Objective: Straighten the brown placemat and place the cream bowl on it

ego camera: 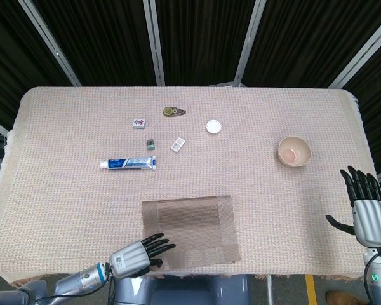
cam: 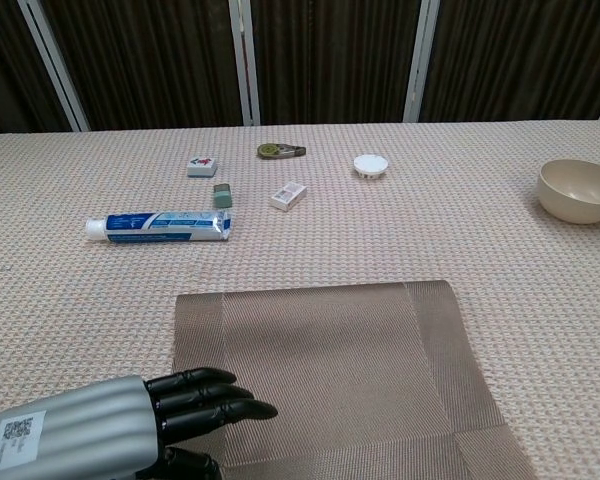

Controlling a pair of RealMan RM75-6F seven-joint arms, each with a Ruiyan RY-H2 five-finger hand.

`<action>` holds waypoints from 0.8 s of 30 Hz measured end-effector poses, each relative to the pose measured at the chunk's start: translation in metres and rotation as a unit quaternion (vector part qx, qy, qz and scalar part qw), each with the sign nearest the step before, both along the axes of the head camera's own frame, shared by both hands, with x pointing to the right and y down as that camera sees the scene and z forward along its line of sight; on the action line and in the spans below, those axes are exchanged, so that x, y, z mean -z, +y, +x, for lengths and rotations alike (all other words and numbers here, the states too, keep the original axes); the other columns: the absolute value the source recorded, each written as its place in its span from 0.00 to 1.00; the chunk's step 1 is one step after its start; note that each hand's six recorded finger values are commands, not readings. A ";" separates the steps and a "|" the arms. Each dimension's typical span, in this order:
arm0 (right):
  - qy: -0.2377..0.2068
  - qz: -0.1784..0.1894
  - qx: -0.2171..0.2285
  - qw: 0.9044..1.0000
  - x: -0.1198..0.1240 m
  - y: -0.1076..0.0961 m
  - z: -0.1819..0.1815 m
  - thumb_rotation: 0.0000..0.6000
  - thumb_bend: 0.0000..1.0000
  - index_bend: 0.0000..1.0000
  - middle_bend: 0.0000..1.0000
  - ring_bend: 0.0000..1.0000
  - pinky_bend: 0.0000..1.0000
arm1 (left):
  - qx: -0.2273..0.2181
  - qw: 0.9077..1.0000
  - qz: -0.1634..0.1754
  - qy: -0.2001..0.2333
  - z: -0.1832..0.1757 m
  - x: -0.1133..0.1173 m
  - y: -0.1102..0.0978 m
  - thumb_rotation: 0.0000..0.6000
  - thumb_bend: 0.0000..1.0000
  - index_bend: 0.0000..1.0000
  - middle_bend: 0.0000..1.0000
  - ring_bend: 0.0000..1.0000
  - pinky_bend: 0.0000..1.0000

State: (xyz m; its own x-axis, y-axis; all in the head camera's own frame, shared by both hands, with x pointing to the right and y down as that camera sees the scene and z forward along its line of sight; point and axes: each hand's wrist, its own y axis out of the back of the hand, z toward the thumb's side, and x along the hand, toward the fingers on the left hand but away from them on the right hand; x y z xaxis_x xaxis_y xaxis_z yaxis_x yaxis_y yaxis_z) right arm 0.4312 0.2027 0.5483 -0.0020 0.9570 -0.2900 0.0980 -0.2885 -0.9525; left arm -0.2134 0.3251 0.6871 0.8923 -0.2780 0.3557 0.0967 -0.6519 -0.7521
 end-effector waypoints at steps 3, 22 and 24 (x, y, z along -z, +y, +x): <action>-0.001 0.000 0.000 1.000 0.000 0.000 0.000 1.00 0.00 0.00 0.00 0.00 0.00 | 0.003 1.000 0.000 -0.002 0.000 0.000 -0.001 1.00 0.49 0.44 0.00 0.00 0.00; -0.010 0.005 -0.001 1.000 0.005 0.000 -0.001 1.00 0.00 0.00 0.00 0.00 0.00 | 0.030 0.999 -0.018 -0.008 0.005 -0.007 -0.007 1.00 0.58 0.62 0.00 0.00 0.00; -0.010 0.005 -0.001 1.000 0.005 0.000 -0.001 1.00 0.00 0.00 0.00 0.00 0.00 | 0.038 0.999 -0.017 -0.005 0.007 -0.007 -0.012 1.00 0.58 0.62 0.00 0.00 0.00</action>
State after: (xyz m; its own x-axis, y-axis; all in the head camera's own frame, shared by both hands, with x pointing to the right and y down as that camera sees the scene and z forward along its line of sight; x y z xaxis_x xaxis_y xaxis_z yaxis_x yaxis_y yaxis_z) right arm 0.4305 0.2023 0.5434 0.0022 0.9599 -0.2802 0.1175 -0.2785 -0.9532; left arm -0.2060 0.3135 0.6943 0.8654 -0.3320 0.3753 0.0540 -0.6827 -0.7287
